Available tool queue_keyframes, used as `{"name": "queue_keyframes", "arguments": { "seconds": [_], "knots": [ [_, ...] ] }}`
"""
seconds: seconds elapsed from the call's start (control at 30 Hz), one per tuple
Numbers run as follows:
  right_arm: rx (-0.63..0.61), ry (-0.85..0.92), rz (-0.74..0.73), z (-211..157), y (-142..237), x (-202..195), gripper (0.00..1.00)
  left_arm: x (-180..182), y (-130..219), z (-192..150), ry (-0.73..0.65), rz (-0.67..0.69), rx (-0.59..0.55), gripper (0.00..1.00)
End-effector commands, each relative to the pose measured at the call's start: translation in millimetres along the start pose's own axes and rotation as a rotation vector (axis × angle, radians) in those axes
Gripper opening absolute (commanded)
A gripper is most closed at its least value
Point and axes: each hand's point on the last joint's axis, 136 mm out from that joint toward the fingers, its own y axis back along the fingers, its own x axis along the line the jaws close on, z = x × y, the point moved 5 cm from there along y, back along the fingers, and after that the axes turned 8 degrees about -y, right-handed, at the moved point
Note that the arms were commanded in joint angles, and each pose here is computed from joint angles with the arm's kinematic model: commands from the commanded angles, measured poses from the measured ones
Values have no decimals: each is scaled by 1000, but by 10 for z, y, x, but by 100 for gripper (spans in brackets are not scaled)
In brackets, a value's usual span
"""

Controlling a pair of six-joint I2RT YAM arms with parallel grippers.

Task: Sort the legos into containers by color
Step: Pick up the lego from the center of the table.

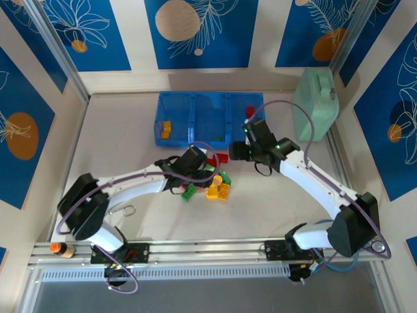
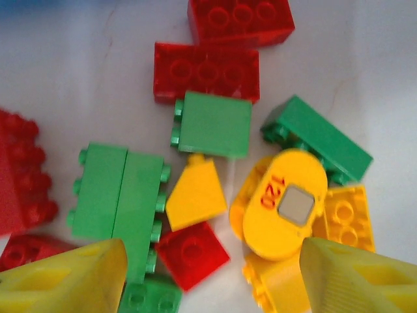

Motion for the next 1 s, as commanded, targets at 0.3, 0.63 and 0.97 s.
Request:
{"name": "queue_keyframes", "arguments": {
  "seconds": [0.3, 0.63, 0.97],
  "knots": [
    [-16, -178, 42, -361, 95, -421, 72, 30, -473, 438, -60, -10, 94, 70],
    [-16, -212, 68, -385, 59, -499, 71, 14, -654, 370, -61, -10, 163, 70],
    [-17, -221, 76, -405, 57, -522, 71, 58, -776, 282, -73, 28, 207, 57]
  ]
}}
